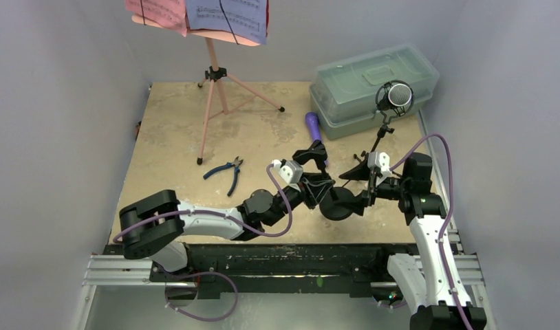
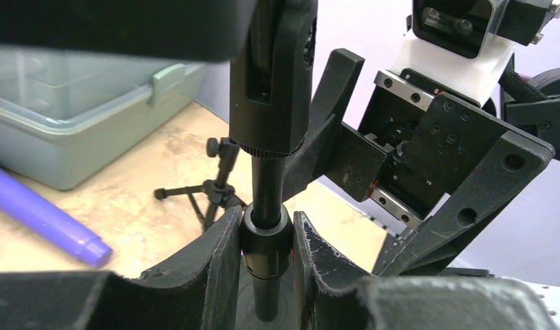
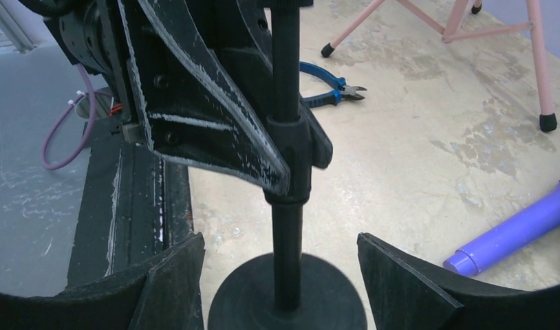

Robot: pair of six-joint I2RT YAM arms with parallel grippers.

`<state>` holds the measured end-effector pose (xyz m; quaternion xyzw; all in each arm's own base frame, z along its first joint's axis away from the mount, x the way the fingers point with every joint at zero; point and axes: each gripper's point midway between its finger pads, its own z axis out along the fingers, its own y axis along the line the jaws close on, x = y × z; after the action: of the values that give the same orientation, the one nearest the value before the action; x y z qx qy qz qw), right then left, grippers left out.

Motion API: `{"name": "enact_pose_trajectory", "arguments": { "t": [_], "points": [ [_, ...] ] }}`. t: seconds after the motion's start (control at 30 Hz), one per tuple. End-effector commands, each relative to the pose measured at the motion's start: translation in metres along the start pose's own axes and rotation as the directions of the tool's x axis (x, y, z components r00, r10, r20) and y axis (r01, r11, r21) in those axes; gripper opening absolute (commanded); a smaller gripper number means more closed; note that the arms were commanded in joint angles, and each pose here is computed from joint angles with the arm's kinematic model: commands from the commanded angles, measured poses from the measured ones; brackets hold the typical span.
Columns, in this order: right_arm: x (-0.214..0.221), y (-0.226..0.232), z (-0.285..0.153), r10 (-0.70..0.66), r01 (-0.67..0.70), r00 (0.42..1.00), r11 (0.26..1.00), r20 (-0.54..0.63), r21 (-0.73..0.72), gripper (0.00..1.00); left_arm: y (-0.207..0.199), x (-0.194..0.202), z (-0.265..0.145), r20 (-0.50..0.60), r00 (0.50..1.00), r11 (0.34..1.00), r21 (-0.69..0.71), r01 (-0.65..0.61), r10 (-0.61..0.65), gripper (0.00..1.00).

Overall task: Pack up the instrument practice props
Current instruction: Place the microphone stand at the center of the board.

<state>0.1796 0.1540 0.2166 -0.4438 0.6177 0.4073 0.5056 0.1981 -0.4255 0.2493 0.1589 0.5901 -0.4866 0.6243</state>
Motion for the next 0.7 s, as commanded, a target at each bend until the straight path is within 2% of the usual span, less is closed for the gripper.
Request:
{"name": "enact_pose_trajectory", "arguments": {
  "t": [0.0, 0.17, 0.3, 0.43, 0.67],
  "points": [
    [-0.017, 0.004, -0.002, -0.076, 0.076, 0.997, 0.997, 0.019, -0.012, 0.85, -0.002, -0.06, 0.0, 0.125, 0.985, 0.993, -0.027, -0.114, 0.116, 0.0],
    [-0.016, 0.003, -0.002, -0.085, 0.085, 0.996, 0.996, 0.016, -0.01, 0.86, 0.024, -0.047, -0.007, 0.003, 0.947, 0.94, -0.12, -0.319, 0.321, 0.0],
    [-0.016, 0.003, -0.002, -0.089, 0.089, 0.996, 0.996, 0.014, -0.008, 0.86, 0.043, -0.037, -0.014, -0.055, 0.902, 0.887, -0.164, -0.431, 0.428, 0.0],
    [-0.015, 0.002, -0.002, -0.087, 0.087, 0.996, 0.996, 0.011, -0.006, 0.86, 0.057, -0.025, -0.02, -0.073, 0.883, 0.862, -0.191, -0.469, 0.464, 0.0],
    [-0.015, 0.002, -0.002, -0.088, 0.089, 0.996, 0.996, 0.009, -0.005, 0.87, 0.084, 0.0, -0.033, -0.089, 0.887, 0.854, -0.241, -0.46, 0.453, 0.0]
  ]
}}
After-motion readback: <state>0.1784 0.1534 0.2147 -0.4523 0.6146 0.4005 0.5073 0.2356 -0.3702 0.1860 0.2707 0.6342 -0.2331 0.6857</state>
